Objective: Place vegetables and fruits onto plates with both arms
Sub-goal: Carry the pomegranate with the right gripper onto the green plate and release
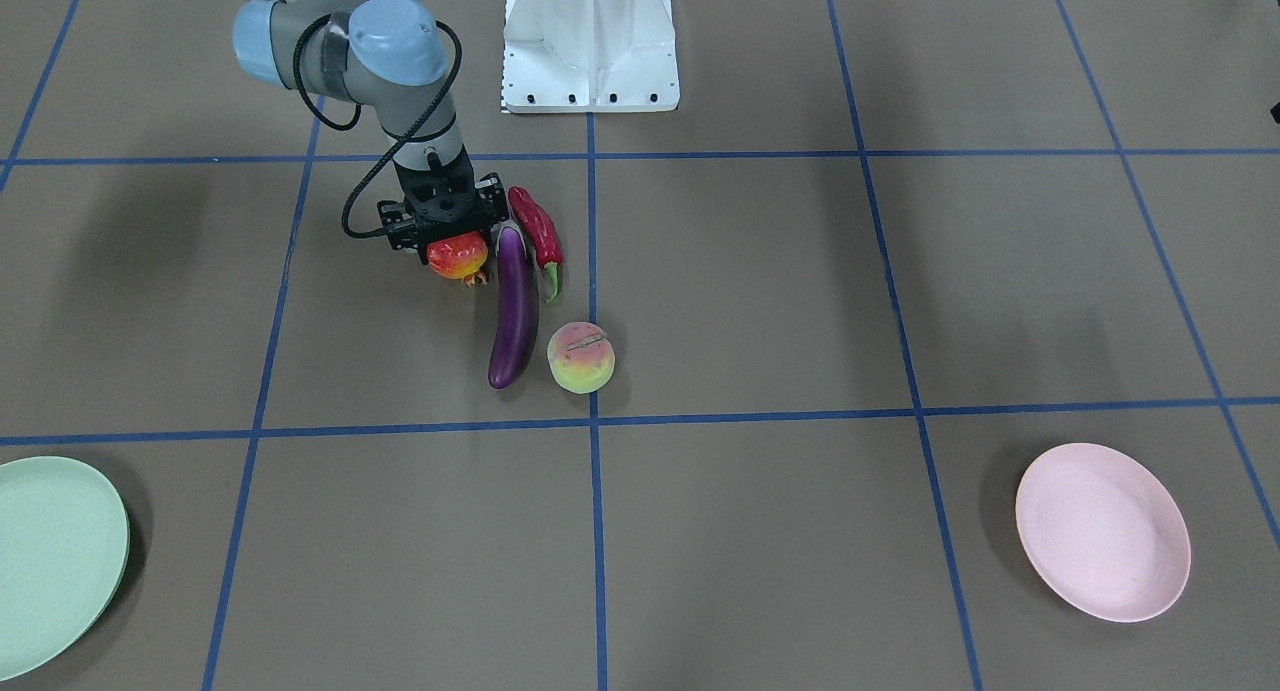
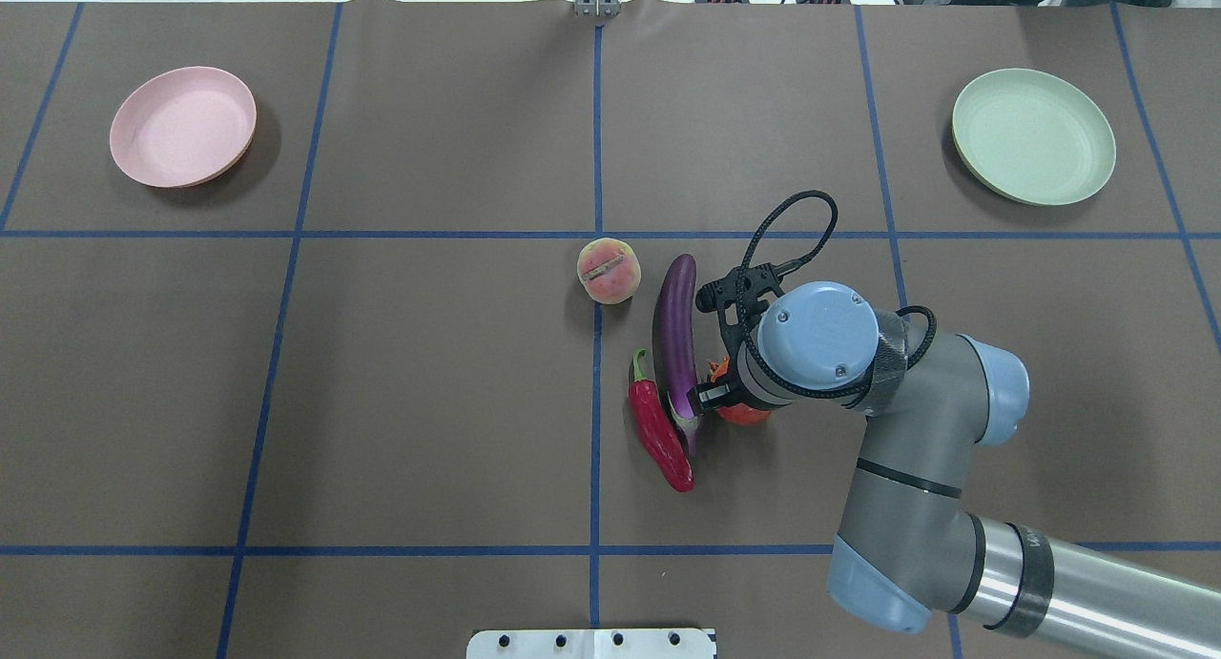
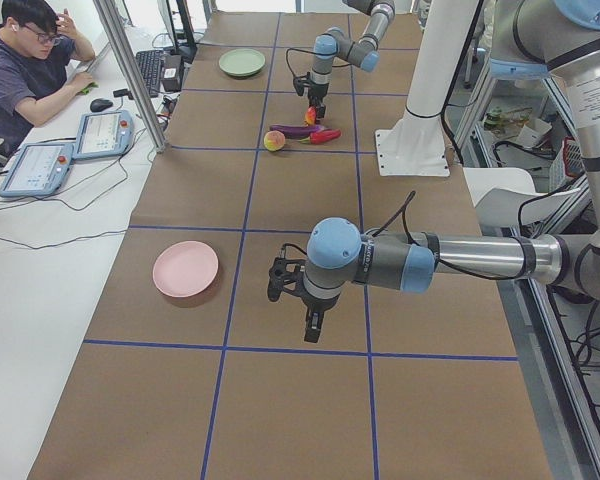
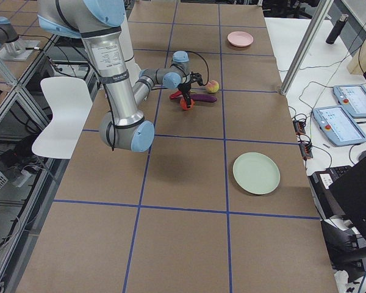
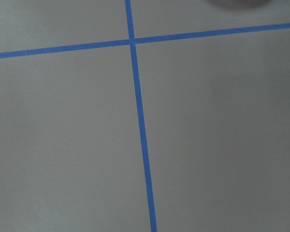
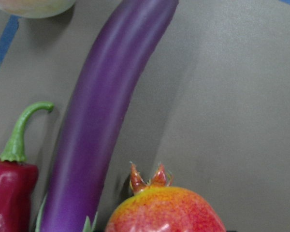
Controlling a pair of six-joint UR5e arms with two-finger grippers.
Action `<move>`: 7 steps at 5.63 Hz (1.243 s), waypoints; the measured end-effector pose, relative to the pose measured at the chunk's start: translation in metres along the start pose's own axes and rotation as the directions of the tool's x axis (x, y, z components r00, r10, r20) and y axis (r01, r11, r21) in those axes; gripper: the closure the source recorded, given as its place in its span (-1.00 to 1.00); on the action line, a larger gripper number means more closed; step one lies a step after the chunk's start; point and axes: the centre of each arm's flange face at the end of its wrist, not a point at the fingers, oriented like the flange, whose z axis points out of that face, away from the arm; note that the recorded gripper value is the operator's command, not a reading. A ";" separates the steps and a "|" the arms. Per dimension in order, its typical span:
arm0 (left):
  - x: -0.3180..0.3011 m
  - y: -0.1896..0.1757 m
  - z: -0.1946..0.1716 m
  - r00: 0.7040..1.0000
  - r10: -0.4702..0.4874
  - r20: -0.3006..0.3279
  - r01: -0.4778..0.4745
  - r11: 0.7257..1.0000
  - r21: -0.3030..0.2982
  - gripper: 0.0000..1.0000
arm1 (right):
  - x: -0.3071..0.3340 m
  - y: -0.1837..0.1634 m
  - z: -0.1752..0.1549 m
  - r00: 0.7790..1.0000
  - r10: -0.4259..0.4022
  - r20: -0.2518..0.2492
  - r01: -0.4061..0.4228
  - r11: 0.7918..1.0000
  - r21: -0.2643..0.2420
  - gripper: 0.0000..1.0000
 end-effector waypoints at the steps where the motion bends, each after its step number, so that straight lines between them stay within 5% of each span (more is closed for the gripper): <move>1: 0.001 0.000 -0.001 1.000 0.002 -0.001 -0.002 1.000 0.002 -1.00 | 0.013 -0.018 -0.013 1.000 0.027 0.016 -0.027 1.000 0.015 1.00; 3: 0.003 -0.001 -0.003 1.000 0.005 -0.001 -0.005 1.000 0.006 -1.00 | 0.082 -0.078 -0.058 0.994 0.089 0.063 -0.090 0.996 0.023 1.00; 4: 0.004 -0.001 -0.003 1.000 0.006 -0.001 -0.006 1.000 0.006 -1.00 | 0.134 -0.109 -0.070 0.997 0.063 0.042 -0.065 0.997 0.039 1.00; 7: 0.004 -0.002 -0.004 1.000 0.013 -0.001 -0.013 1.000 0.015 -1.00 | 0.327 -0.191 -0.036 0.998 -0.017 0.056 0.014 0.998 0.058 1.00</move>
